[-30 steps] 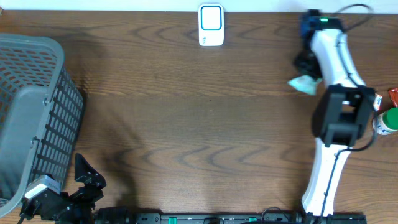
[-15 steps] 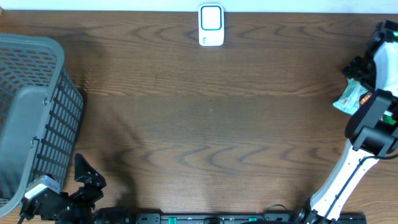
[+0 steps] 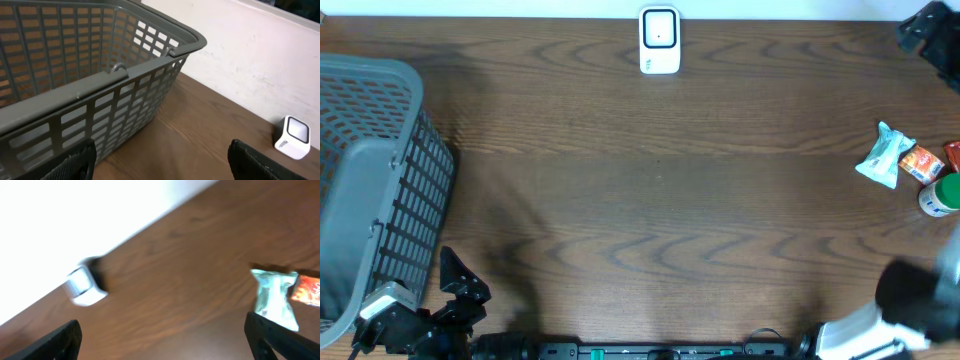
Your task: Scan the item barcode
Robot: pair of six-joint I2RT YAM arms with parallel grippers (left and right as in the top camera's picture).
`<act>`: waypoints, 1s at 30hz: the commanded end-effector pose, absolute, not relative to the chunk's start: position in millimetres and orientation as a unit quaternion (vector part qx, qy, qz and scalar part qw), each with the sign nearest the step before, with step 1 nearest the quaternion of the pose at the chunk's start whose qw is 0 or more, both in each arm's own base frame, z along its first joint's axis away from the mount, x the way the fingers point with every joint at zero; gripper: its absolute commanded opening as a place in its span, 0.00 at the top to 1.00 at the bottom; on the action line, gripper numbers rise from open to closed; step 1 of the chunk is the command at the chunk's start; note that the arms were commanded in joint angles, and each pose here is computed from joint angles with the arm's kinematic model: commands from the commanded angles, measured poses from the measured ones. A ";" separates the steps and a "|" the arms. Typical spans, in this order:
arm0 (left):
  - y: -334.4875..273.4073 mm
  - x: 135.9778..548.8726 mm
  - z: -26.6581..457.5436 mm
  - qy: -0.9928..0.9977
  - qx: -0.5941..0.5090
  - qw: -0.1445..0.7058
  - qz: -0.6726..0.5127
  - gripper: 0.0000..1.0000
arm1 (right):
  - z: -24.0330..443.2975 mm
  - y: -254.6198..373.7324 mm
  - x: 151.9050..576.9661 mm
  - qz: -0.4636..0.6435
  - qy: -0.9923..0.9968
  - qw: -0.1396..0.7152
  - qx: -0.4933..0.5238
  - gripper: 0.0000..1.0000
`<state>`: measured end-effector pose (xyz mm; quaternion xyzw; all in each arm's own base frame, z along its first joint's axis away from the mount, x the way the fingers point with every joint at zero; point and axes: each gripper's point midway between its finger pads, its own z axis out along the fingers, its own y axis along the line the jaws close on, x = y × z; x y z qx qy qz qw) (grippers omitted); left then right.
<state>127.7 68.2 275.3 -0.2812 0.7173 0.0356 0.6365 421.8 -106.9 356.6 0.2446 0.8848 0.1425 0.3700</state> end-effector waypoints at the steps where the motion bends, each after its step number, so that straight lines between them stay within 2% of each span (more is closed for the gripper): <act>1: 66.6 127.5 275.3 0.716 -0.281 0.639 0.029 0.16 | 415.1 -65.0 367.4 0.166 0.879 0.420 0.154 0.01; 7: 66.6 127.5 275.3 0.716 -0.281 0.639 0.029 0.16 | 464.5 -37.0 269.2 0.119 0.860 0.475 0.140 0.01; 12: 66.6 127.5 275.3 0.716 -0.281 0.639 0.028 0.15 | 508.0 -5.4 187.3 0.094 0.812 0.565 0.110 0.01; 18: 66.6 127.5 275.3 0.716 -0.281 0.639 0.028 0.15 | 521.6 13.3 104.0 0.025 0.768 0.633 0.088 0.01; 19: 66.6 127.5 275.3 0.716 -0.281 0.639 0.029 0.16 | 514.5 21.3 76.6 0.004 0.764 0.641 0.075 0.01; 24: 66.6 127.5 275.4 0.716 -0.281 0.639 0.029 0.15 | 491.9 25.7 20.7 -0.045 0.755 0.651 0.070 0.01; 30: 66.6 127.5 275.3 0.716 -0.281 0.639 0.029 0.16 | 524.8 26.5 -22.5 -0.028 0.670 0.742 0.013 0.01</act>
